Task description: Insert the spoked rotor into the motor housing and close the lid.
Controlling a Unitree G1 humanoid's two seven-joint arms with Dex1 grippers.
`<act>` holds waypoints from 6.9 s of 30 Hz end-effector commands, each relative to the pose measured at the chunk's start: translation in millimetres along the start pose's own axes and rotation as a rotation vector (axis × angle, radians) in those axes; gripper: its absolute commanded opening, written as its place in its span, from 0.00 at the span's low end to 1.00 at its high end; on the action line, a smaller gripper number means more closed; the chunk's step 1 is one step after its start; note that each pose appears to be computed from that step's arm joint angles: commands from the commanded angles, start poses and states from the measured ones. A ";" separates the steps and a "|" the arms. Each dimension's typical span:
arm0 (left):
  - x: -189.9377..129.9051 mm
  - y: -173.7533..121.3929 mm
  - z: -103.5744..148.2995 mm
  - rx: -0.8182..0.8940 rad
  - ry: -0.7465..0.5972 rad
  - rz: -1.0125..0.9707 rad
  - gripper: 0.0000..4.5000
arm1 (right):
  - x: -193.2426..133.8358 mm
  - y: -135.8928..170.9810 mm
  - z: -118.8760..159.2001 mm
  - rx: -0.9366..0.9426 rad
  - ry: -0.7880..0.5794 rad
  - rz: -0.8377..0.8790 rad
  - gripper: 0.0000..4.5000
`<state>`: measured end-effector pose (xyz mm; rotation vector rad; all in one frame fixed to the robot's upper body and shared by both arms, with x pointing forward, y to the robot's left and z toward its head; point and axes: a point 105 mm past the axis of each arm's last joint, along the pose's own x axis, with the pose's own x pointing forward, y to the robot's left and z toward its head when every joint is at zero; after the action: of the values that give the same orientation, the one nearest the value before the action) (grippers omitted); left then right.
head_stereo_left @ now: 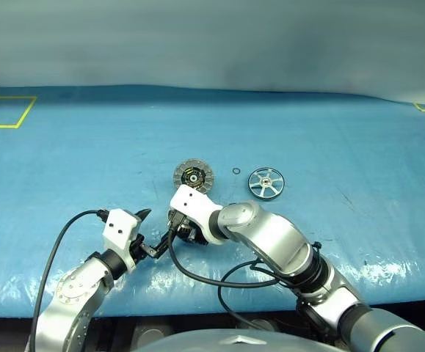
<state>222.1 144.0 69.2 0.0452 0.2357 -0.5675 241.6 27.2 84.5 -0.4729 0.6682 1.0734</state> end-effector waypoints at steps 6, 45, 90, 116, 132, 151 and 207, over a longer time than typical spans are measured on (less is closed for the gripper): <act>2.2 -5.9 10.4 0.016 -0.040 -0.030 1.00 | -19.7 7.9 30.3 -0.047 -0.105 0.002 0.99; 11.0 -43.5 13.5 0.134 -0.128 -0.144 1.00 | -34.7 -195.6 -30.6 0.406 -0.152 -0.508 0.99; -6.8 -31.1 1.0 0.144 -0.184 -0.058 1.00 | -74.1 -33.1 5.5 -0.188 -0.344 -0.012 0.15; -3.4 -29.2 -10.9 0.098 -0.209 -0.037 1.00 | -9.6 -38.4 -7.9 -0.030 -0.319 -0.024 0.15; -2.7 -29.3 -10.8 0.080 -0.212 -0.034 1.00 | -18.0 -32.6 -7.4 0.021 -0.314 0.035 0.51; 0.2 -30.3 -6.7 0.075 -0.227 -0.043 1.00 | -21.5 -25.2 -5.0 0.130 -0.350 0.049 0.00; 0.4 -35.3 -6.3 0.065 -0.222 -0.042 1.00 | -8.2 -27.2 -6.2 0.183 -0.347 0.055 0.00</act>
<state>202.7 117.7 54.4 0.0395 0.0396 -0.6103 265.1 2.7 75.1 -0.1374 0.5109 1.0681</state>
